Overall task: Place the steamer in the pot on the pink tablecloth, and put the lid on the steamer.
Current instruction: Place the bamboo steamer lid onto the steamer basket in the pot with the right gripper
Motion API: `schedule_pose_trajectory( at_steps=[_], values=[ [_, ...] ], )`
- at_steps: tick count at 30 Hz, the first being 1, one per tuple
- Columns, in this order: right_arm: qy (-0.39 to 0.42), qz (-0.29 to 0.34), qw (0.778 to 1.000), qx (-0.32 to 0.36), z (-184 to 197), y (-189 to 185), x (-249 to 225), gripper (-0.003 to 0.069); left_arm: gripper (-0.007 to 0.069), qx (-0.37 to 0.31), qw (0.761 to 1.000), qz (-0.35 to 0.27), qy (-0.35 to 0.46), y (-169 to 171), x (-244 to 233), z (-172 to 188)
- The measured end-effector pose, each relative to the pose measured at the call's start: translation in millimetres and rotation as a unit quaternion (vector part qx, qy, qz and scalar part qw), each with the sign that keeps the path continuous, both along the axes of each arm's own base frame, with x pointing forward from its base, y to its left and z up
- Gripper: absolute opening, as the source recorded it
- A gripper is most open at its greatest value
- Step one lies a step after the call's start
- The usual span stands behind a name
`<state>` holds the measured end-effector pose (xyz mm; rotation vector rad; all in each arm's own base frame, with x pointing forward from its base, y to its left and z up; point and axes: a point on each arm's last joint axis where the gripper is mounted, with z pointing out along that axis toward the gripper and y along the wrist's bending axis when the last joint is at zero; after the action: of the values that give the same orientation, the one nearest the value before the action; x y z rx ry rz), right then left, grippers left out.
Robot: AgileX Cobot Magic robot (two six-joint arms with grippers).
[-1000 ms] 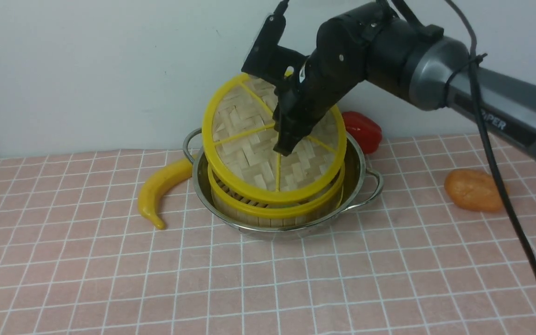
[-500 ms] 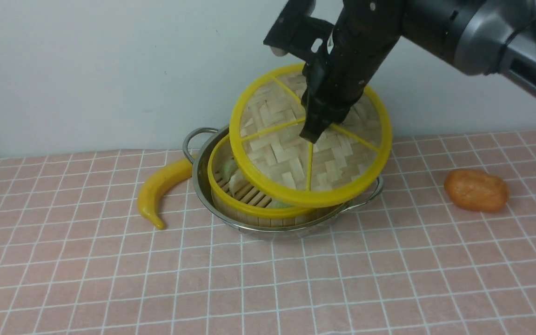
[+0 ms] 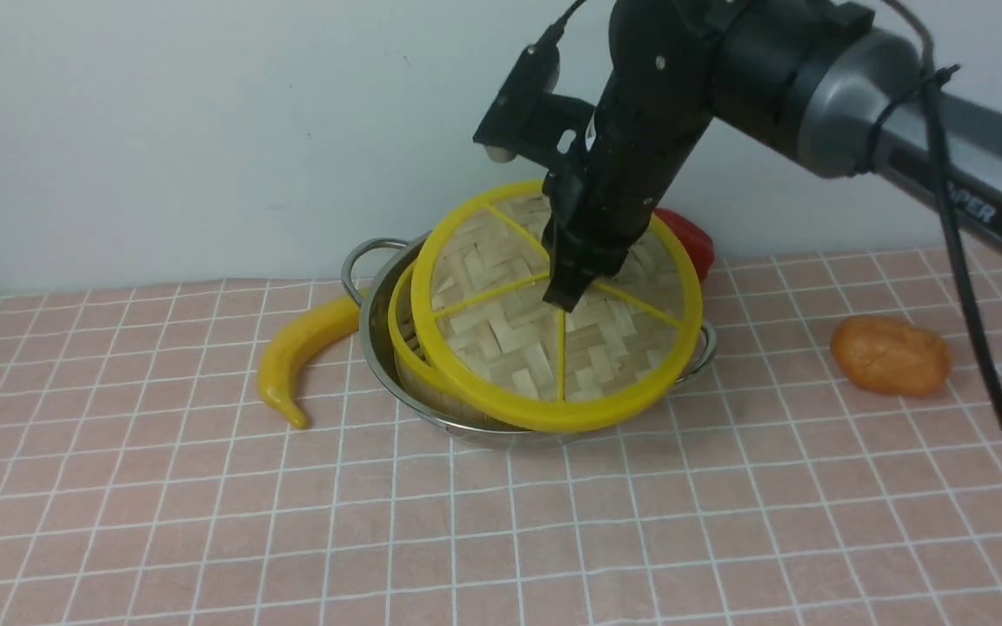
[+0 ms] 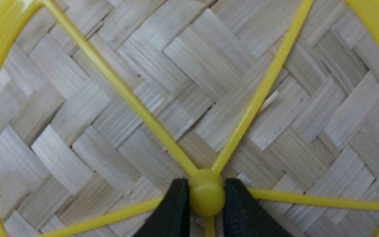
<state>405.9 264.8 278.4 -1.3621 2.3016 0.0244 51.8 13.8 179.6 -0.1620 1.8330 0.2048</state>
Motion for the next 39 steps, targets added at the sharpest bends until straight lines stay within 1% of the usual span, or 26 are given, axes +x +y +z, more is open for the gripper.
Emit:
schedule_pose_trajectory(
  at_steps=[4, 9, 11, 13, 16, 18, 20, 25, 39],
  values=[
    [-0.012, 0.005, 1.0, 0.005, -1, 4, 6, 0.0146, 0.0243, 0.0, 1.0, 0.0, 0.0, 0, 0, 0],
    [-0.05, 0.005, 0.998, 0.031, 24, 6, 9, 0.0146, 0.0243, 0.0, 1.0, 0.0, 0.0, 0, 0, 0],
    [-0.056, 0.005, 0.998, 0.036, 29, 7, 9, 0.0146, 0.0243, 0.0, 1.0, 0.0, 0.0, 0, 0, 0],
    [-0.056, 0.006, 0.998, 0.037, 25, 8, 12, 0.0146, 0.0243, 0.0, 1.0, 0.0, 0.0, 0, 0, 0],
    [-0.044, 0.006, 0.999, 0.029, 11, 11, 16, 0.0146, 0.0243, 0.0, 1.0, 0.0, 0.0, 0, 0, 0],
    [-0.03, 0.007, 0.999, 0.02, -7, 14, 21, 0.0146, 0.0243, 0.0, 1.0, 0.0, 0.0, 0, 0, 0],
    [-0.03, 0.008, 0.999, 0.019, -14, 16, 23, 0.0146, 0.0243, 0.0, 1.0, 0.0, 0.0, 0, 0, 0],
    [-0.05, 0.016, 0.998, 0.031, -12, 19, 26, 0.0146, 0.0243, 0.0, 1.0, 0.0, 0.0, 0, 0, 0],
    [-0.054, 0.017, 0.998, 0.036, -15, 20, 28, 0.0146, 0.0243, 0.0, 1.0, 0.0, 0.0, 0, 0, 0]
  ],
)
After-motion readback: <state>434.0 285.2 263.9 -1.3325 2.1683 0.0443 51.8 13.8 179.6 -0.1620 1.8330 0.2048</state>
